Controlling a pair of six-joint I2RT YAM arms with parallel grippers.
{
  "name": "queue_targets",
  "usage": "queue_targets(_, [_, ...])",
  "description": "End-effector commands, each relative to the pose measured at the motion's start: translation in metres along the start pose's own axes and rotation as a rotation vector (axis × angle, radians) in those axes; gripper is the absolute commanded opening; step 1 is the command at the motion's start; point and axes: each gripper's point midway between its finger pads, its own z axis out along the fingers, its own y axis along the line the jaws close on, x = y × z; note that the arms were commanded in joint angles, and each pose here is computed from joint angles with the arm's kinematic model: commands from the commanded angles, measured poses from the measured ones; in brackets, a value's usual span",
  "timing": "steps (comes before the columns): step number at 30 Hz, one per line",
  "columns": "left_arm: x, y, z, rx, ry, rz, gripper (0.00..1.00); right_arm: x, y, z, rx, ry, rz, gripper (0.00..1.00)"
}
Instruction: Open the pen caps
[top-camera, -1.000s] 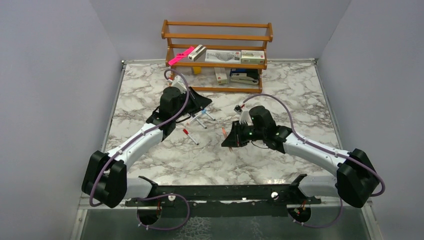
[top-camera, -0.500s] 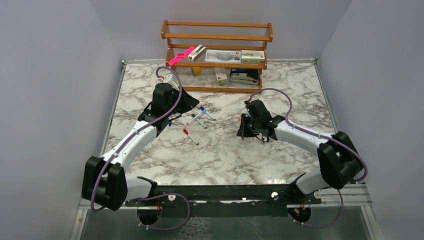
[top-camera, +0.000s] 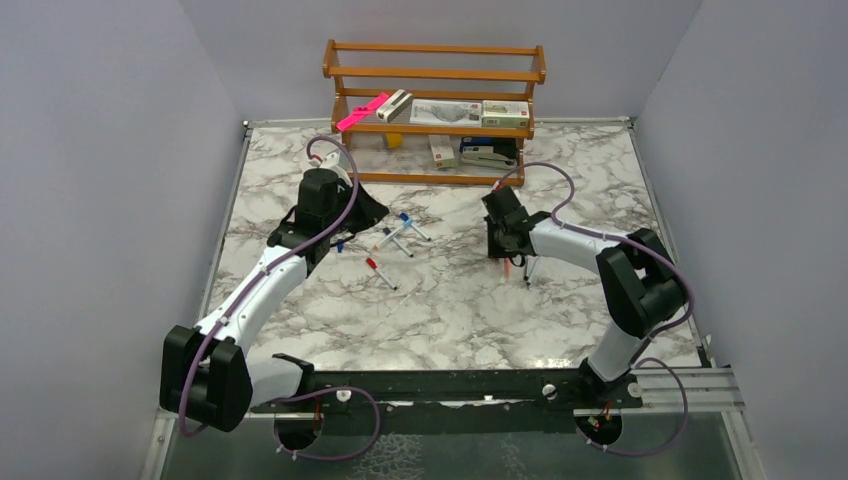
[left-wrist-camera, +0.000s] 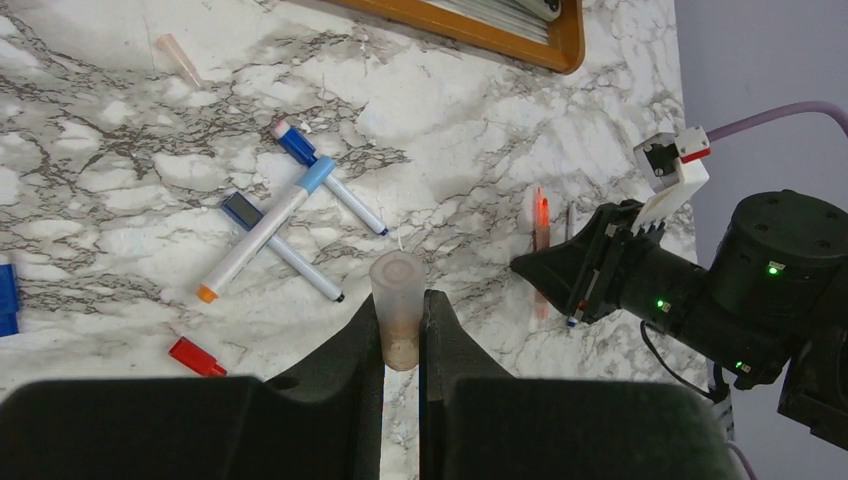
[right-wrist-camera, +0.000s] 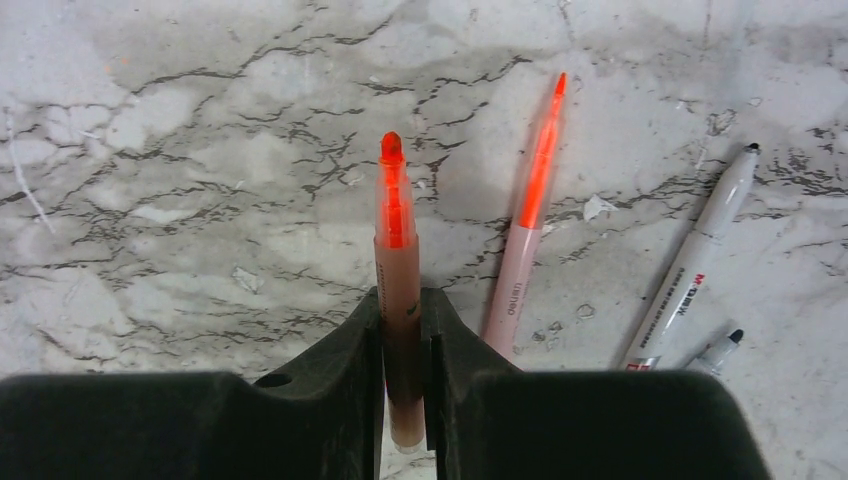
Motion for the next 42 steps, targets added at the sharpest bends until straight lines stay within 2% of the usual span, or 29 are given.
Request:
queue_targets(1, [-0.001, 0.009, -0.007, -0.029, -0.009, 0.022, 0.00, -0.006, -0.019, 0.003, 0.090, -0.018, -0.016, 0.18])
queue_targets(9, [0.002, 0.019, -0.004, -0.052, 0.004, 0.021, 0.00, -0.003, -0.024, 0.000, 0.087, -0.012, -0.018, 0.31])
queue_targets(17, [0.001, 0.051, 0.003, -0.171, 0.029, 0.035, 0.00, -0.018, -0.018, -0.030, 0.036, -0.066, -0.006, 0.32])
queue_targets(26, [0.002, 0.113, 0.018, -0.396, 0.052, 0.061, 0.02, -0.037, 0.011, -0.079, -0.166, -0.145, -0.017, 0.40])
queue_targets(32, [-0.009, 0.147, 0.030, -0.545, 0.072, 0.105, 0.02, -0.031, 0.024, -0.084, -0.245, -0.120, -0.047, 0.43])
queue_targets(42, [-0.010, 0.179, 0.052, -0.663, 0.115, 0.117, 0.06, -0.014, 0.033, -0.092, -0.325, -0.121, -0.039, 0.44])
